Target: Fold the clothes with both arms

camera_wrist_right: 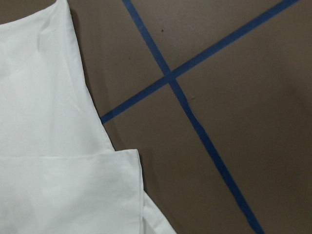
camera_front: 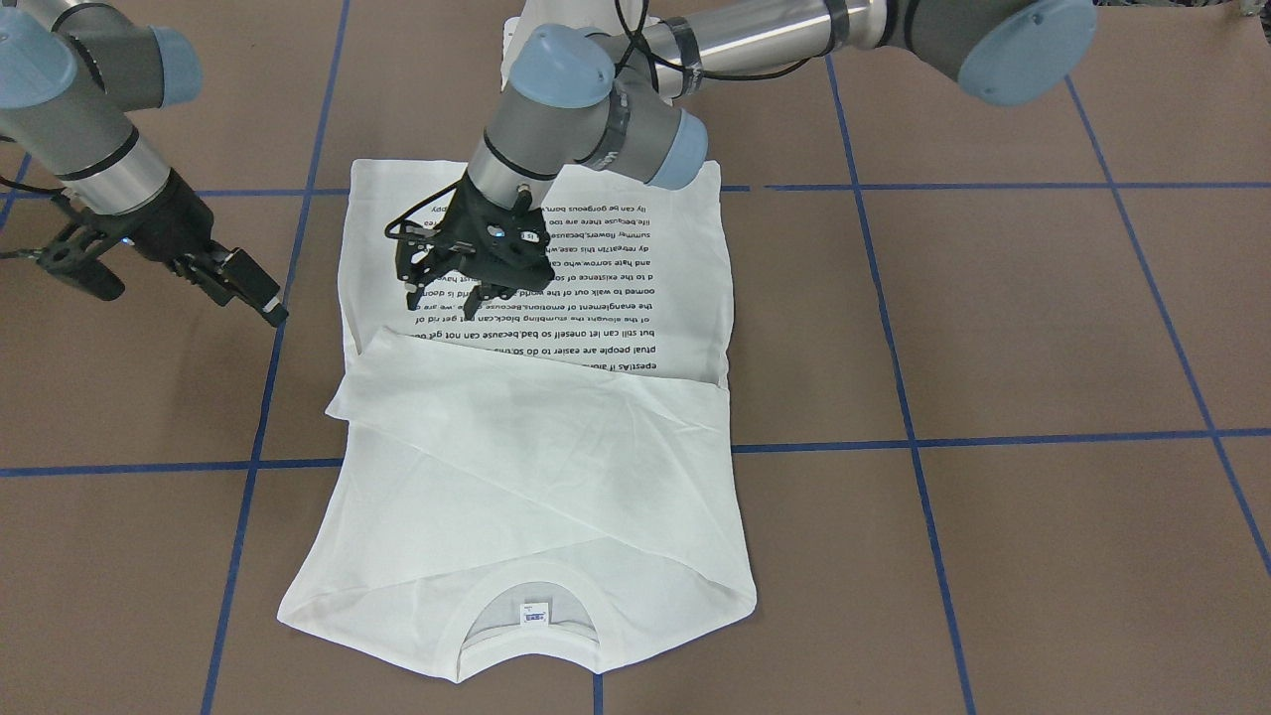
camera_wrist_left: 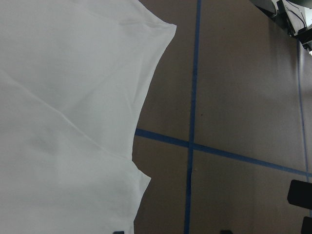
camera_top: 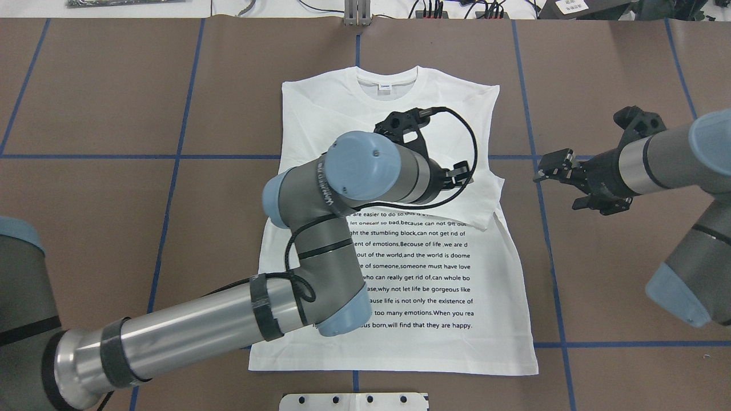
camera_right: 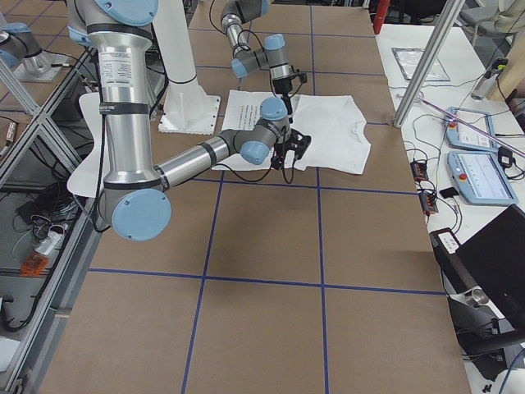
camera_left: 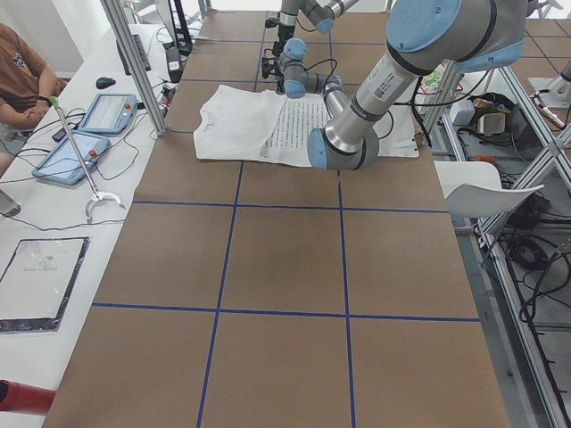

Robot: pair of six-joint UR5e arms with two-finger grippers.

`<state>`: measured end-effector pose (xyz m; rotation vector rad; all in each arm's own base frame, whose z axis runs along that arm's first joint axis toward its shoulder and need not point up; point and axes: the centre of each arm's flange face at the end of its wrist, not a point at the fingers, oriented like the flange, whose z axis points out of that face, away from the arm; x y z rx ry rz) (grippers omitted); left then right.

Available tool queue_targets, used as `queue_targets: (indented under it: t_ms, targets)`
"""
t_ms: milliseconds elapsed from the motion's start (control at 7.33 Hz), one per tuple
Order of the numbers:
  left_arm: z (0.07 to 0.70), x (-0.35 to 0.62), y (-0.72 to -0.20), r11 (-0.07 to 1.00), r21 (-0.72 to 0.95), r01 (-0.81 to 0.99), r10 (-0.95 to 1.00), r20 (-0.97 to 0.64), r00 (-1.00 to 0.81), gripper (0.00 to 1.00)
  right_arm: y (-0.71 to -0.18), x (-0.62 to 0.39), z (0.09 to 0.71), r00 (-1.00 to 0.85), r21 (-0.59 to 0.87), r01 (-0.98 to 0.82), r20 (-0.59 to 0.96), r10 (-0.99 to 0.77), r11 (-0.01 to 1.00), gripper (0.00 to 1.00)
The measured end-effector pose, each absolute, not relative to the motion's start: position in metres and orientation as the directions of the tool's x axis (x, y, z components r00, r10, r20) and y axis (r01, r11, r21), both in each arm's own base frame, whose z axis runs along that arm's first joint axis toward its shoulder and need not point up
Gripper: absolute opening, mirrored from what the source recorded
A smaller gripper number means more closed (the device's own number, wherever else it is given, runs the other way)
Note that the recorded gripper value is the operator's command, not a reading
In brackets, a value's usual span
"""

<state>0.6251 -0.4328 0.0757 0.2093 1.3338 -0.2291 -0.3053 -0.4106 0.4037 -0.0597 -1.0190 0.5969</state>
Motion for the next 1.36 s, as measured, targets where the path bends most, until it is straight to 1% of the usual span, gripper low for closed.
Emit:
queue_targets:
  t_ms: [136, 409, 545, 818, 1091, 1364]
  targets:
    - [0.091, 0.596, -0.425, 0.959, 0.047, 0.281, -0.026, -0.968, 0.25, 0.68, -0.375, -0.326, 0.396, 0.363, -0.336, -0.468, 0.77, 0.525, 0.817, 0.99]
    - [0.113, 0.531, -0.408, 0.955, 0.102, 0.278, 0.013, -0.952, 0.305, 0.68, -0.302, -0.366, 0.392, 0.342, -0.36, -0.519, 0.744, 0.574, 0.775, 0.94]
    - [0.12, 0.506, -0.401, 0.953, 0.128, 0.275, 0.033, -0.945, 0.325, 0.69, -0.27, -0.38, 0.398, 0.336, -0.375, -0.54, 0.725, 0.602, 0.754, 0.95]
    - [0.126, 0.488, -0.395, 0.951, 0.143, 0.272, 0.045, -0.941, 0.336, 0.69, -0.213, -0.395, 0.417, 0.36, -0.392, -0.548, 0.687, 0.631, 0.739, 0.95]
    - [0.129, 0.485, -0.393, 0.954, 0.14, 0.265, 0.044, -0.941, 0.337, 0.69, -0.173, -0.402, 0.429, 0.402, -0.391, -0.527, 0.667, 0.627, 0.754, 0.92]
    - [0.129, 0.482, -0.392, 0.955, 0.133, 0.265, 0.039, -0.943, 0.332, 0.7, -0.151, -0.407, 0.438, 0.426, -0.388, -0.517, 0.656, 0.623, 0.763, 0.88]
